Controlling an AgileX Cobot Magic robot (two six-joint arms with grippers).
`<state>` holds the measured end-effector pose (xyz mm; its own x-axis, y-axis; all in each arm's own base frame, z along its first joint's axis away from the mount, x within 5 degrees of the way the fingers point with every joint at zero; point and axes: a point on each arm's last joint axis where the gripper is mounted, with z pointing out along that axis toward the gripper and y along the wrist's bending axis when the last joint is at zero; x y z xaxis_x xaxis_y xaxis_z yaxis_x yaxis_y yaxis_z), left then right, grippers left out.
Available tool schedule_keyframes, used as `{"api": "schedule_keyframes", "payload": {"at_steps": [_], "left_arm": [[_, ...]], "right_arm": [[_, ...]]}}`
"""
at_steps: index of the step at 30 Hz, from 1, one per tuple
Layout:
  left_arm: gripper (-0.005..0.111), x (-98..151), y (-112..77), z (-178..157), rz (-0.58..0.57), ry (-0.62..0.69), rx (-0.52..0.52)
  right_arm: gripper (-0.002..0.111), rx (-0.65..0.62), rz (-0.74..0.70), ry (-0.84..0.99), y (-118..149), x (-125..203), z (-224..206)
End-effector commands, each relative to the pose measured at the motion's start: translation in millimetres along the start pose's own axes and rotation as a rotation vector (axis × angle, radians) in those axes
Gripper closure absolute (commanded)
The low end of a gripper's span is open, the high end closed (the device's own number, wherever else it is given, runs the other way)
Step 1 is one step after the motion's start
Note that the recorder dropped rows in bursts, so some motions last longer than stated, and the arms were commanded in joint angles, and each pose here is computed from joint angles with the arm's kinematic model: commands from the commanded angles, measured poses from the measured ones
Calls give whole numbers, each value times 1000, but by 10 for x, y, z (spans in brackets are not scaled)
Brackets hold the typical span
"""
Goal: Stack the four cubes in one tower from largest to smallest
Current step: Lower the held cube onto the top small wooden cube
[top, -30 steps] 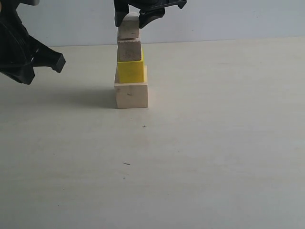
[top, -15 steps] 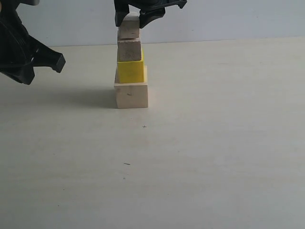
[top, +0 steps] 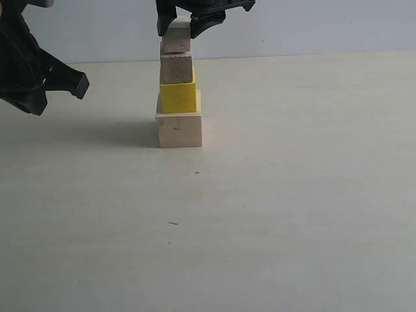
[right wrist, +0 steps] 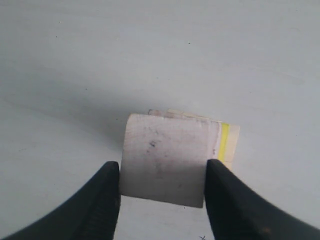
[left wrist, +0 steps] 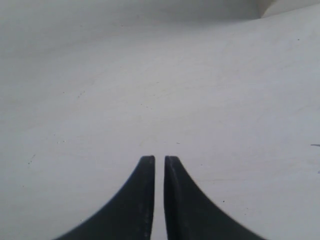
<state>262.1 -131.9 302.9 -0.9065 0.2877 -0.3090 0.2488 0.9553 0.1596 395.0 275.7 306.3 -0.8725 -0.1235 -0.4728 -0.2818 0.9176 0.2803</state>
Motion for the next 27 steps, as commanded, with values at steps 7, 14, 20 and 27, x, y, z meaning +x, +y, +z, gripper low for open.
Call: {"api": "schedule_keyframes", "payload": {"at_steps": [7, 14, 20, 27], "left_arm": [[97, 13, 7, -22, -12, -6, 6], [97, 13, 7, -22, -12, -6, 6], [97, 13, 7, -22, -12, -6, 6], [97, 13, 7, -22, -12, -6, 6]], "right_arm": [[58, -2, -14, -26, 16, -33, -48], [49, -6, 18, -28, 20, -34, -48], [49, -18, 29, 6, 30, -4, -48], [49, -9, 23, 25, 22, 14, -48]]}}
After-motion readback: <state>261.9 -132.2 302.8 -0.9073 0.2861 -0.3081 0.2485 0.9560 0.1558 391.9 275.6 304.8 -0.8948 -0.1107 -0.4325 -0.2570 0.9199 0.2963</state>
